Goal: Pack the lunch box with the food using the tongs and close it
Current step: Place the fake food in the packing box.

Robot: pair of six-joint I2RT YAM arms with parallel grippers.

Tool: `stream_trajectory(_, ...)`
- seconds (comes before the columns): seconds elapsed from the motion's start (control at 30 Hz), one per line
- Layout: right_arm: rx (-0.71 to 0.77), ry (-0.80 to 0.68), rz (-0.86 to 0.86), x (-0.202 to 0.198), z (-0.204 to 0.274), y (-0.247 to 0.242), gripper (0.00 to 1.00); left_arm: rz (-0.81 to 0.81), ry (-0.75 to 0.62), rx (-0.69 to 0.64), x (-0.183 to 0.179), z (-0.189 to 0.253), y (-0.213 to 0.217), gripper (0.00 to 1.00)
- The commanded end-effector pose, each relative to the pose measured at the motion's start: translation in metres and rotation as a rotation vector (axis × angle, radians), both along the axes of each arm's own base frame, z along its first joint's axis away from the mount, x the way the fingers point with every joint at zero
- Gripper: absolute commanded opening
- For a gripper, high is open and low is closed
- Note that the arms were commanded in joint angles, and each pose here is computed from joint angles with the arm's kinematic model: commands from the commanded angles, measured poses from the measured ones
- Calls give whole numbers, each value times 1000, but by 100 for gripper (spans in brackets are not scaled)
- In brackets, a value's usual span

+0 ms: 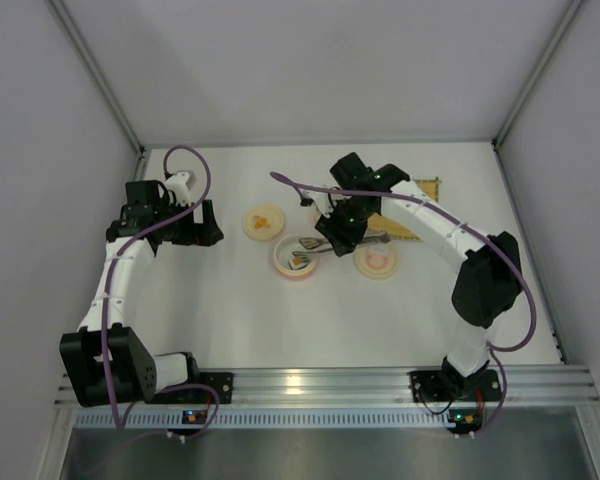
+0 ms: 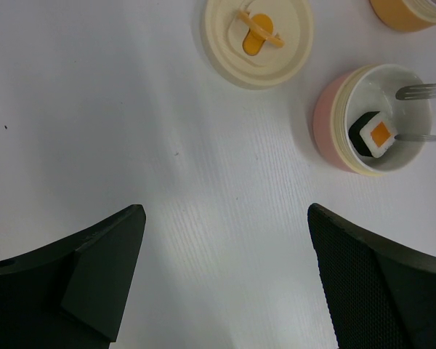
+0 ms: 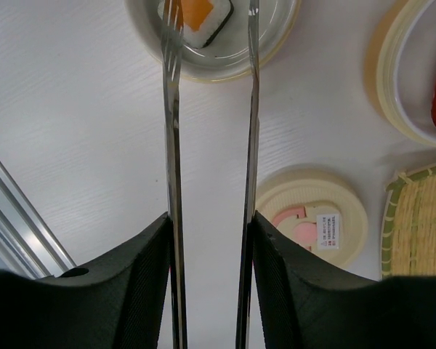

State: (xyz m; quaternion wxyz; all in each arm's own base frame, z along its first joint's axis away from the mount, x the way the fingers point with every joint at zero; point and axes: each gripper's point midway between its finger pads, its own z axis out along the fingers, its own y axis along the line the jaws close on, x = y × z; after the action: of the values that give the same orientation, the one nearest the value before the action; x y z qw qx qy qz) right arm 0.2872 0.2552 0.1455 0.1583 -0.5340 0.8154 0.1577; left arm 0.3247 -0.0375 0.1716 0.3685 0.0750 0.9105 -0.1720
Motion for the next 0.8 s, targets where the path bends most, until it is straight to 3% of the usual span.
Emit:
stream_trajectory(0.0,110,-112,-35,5,58,0,44,-5,-33,1,4,8,1,98)
stream_trajectory(0.13,227,-124,-171,32,92,-24,43,-7,-43,11,2,12,2,98)
stream_trajectory(0.27,233,-131,-352,59,96,-72,43,-9,-46,14,3,13,2,98)
stream_trajectory(0.5,94,-201,-614,89,83,-160,43,-11,-32,-14,7,8,-1,98)
stream_trajectory(0.77,-73,-229,-705,116,57,-226,44,-13,-28,-13,7,4,-1,98)
